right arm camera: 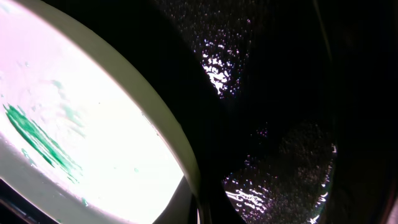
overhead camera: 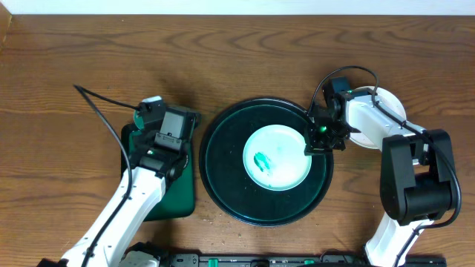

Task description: Clean dirty plates on tray and stack at the side

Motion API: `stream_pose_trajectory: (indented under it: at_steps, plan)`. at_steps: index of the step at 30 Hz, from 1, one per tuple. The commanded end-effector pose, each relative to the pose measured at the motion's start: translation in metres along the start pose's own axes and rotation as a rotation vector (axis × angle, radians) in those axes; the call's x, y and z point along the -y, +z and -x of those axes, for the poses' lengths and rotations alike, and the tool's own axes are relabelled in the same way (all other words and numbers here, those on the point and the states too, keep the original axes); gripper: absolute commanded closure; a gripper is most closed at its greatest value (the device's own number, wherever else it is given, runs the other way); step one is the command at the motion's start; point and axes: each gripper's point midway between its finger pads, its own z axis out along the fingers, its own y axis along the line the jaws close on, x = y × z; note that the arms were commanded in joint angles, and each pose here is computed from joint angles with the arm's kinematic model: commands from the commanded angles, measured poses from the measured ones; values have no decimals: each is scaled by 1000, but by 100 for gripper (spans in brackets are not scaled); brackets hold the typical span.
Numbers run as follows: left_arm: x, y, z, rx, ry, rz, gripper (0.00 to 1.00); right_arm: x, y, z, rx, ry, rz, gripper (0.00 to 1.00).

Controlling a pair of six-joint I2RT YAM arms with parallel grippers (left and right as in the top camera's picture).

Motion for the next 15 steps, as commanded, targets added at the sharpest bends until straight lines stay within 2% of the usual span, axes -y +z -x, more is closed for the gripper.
stream_pose_trajectory:
  at_steps: [1, 15]
  plan:
    - [7, 0, -9, -47, -21, -35, 93, 6, 16, -2, -23, -22, -57, 99]
    - [-2, -1, -24, -103, -24, -2, 93, 6, 16, -3, -25, -21, -57, 99]
